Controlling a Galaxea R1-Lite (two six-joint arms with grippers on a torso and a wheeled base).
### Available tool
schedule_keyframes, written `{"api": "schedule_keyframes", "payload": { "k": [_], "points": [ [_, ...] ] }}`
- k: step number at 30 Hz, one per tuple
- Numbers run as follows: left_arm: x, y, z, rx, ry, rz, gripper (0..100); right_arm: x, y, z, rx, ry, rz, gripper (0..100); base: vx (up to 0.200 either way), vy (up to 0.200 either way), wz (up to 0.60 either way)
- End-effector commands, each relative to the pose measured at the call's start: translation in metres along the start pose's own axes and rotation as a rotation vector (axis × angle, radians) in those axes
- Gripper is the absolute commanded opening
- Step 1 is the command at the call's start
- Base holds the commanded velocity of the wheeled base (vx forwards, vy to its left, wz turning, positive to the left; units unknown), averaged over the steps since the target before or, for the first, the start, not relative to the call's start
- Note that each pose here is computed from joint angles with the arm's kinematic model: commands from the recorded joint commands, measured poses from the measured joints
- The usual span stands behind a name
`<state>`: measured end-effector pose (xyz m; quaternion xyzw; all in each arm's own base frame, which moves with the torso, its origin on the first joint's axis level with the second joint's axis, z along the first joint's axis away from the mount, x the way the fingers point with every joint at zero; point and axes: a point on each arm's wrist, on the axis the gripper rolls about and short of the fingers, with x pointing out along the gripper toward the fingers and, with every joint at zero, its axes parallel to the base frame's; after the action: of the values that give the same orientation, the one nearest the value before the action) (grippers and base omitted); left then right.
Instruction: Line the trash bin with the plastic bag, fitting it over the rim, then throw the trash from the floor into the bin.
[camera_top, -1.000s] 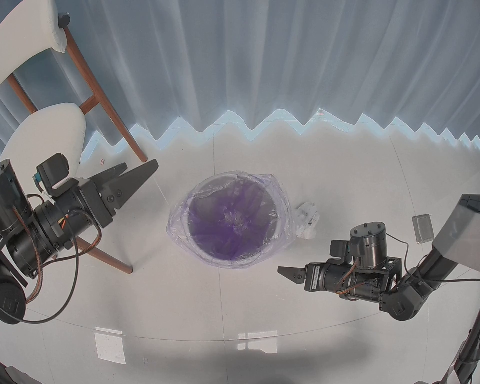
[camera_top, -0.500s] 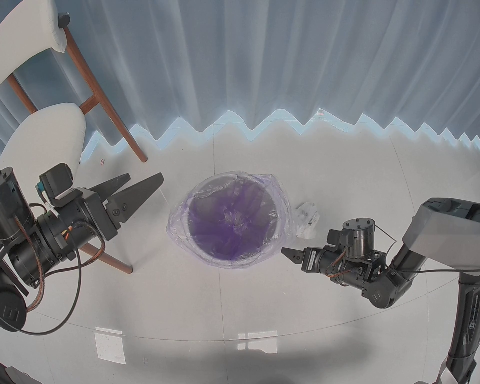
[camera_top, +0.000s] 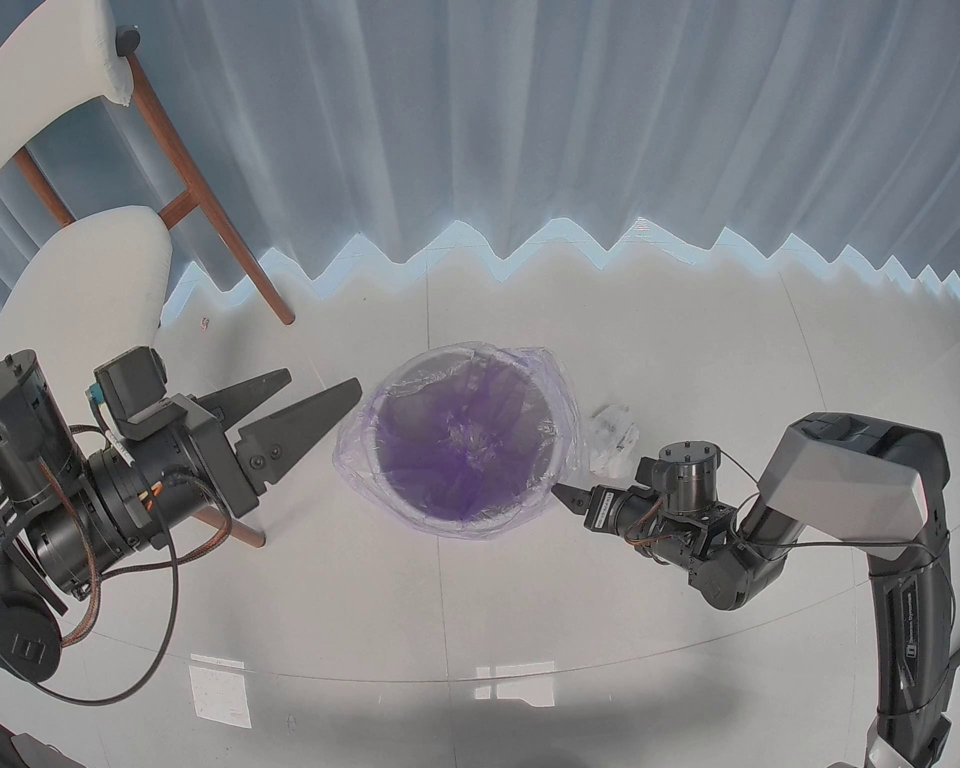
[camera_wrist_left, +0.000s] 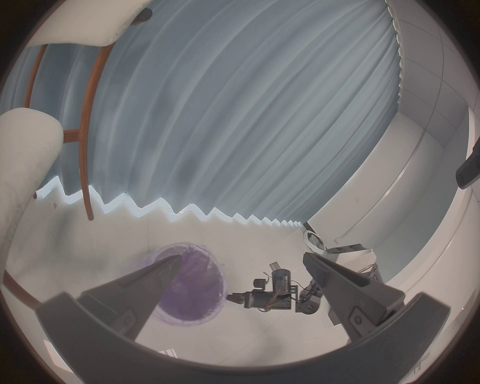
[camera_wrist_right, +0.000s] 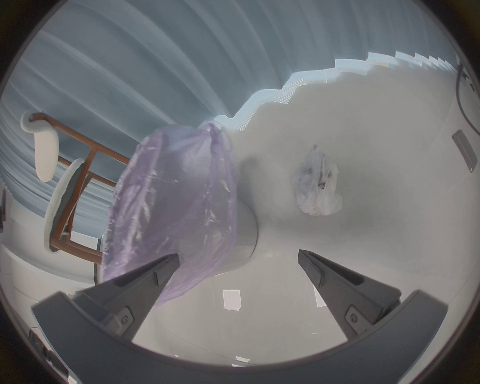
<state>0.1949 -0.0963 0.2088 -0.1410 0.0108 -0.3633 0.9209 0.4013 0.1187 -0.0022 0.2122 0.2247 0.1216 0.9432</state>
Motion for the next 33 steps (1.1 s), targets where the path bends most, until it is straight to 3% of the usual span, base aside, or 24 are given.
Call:
{"api": "schedule_keyframes", "payload": {
  "k": [1,8,21,29,33],
  "points": [
    [0.001,-0.004,-0.004,-0.005,0.014,-0.021,100,0.020,-0.008,-0.018,0.006,0.015,-0.027,100,0.000,0.000,0.00],
    [0.001,-0.004,-0.007,-0.010,0.028,-0.017,100,0.044,-0.015,-0.027,0.003,-0.030,-0.046,100,0.000,0.000,0.00],
    [0.000,-0.004,-0.011,0.016,0.044,-0.016,100,0.059,-0.026,-0.043,0.007,0.009,-0.074,100,0.000,0.000,0.00],
    [0.000,-0.004,-0.012,0.014,0.050,-0.016,100,0.059,-0.024,-0.038,0.006,-0.023,-0.072,100,0.000,0.000,0.00],
    [0.000,-0.004,-0.013,0.012,0.054,-0.013,100,0.041,-0.010,-0.014,0.003,-0.075,-0.045,100,0.000,0.000,0.00]
  ]
}}
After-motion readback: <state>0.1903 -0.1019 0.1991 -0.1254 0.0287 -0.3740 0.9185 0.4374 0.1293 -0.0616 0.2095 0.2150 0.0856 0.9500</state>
